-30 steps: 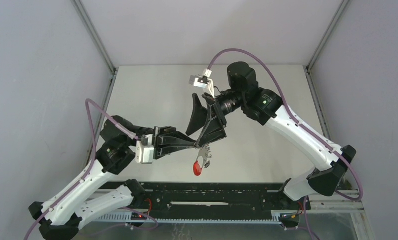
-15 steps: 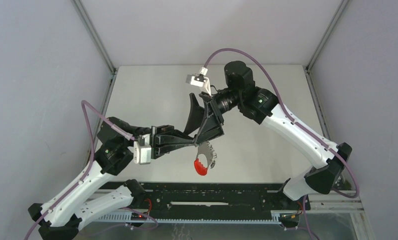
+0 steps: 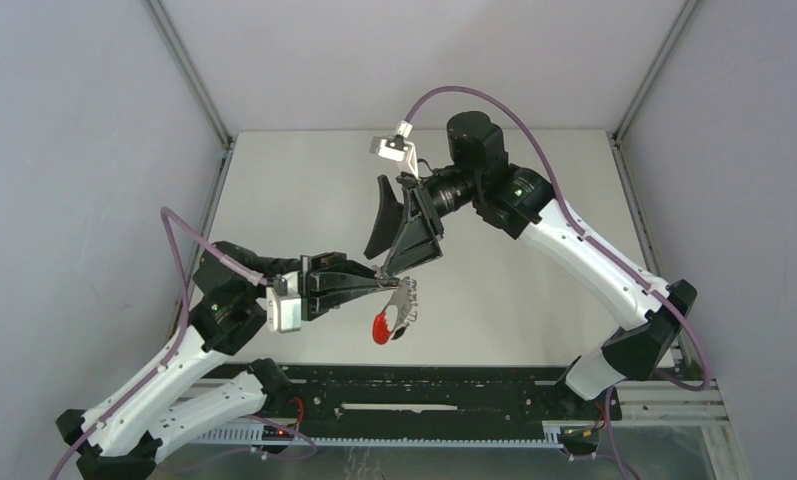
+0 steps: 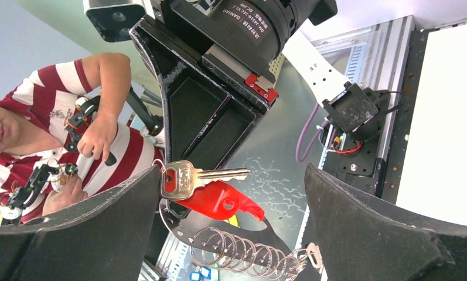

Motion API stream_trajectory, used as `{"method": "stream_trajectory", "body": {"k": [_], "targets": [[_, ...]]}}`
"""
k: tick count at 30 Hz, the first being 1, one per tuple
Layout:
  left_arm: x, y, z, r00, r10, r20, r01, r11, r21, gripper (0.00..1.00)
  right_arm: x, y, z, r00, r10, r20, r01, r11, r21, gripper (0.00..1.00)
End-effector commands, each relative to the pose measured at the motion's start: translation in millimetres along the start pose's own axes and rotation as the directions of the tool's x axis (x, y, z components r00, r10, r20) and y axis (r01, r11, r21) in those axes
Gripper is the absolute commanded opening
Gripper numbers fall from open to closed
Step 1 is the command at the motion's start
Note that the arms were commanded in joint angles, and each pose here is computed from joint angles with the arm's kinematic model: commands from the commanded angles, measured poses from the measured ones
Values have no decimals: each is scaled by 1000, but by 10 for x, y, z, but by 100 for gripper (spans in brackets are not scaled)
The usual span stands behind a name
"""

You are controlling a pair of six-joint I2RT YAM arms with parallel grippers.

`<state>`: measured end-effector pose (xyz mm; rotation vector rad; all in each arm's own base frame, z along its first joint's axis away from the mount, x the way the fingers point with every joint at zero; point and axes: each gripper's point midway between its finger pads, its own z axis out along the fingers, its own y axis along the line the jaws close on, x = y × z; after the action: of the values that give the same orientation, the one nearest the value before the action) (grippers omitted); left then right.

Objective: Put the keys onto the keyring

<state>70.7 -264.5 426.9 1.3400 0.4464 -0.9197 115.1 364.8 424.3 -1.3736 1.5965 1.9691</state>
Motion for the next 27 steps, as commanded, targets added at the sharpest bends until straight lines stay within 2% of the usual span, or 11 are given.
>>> {"method": "stream_trajectory", "body": {"k": [1, 7, 16, 21, 23, 25, 27], "targets": [[-110, 41, -7, 999, 32, 33, -31, 999, -33, 0, -103, 75, -57, 1000, -14, 22, 14, 1000, 29, 100], [-101, 63, -8, 999, -11, 37, 14, 998, -62, 0, -134, 107, -125, 999, -18, 37, 16, 999, 45, 100], [57, 131, -36, 977, -210, 44, 214, 961, -175, 0, -433, 44, -428, 988, -100, 117, 84, 987, 134, 100], [90, 168, -29, 962, -265, 63, 272, 940, -204, 0, -639, -107, -641, 967, -188, 170, 137, 952, 275, 100], [68, 190, -18, 961, -264, 77, 275, 939, -206, 0, -745, -221, -751, 960, -195, 199, 114, 927, 358, 100], [32, 221, -8, 958, -270, 97, 285, 935, -212, 0, -846, -272, -847, 955, -219, 198, 117, 896, 427, 100], [9, 271, -5, 956, -271, 114, 290, 929, -228, 0, -891, -359, -957, 950, -260, 171, 133, 836, 533, 100]]}}
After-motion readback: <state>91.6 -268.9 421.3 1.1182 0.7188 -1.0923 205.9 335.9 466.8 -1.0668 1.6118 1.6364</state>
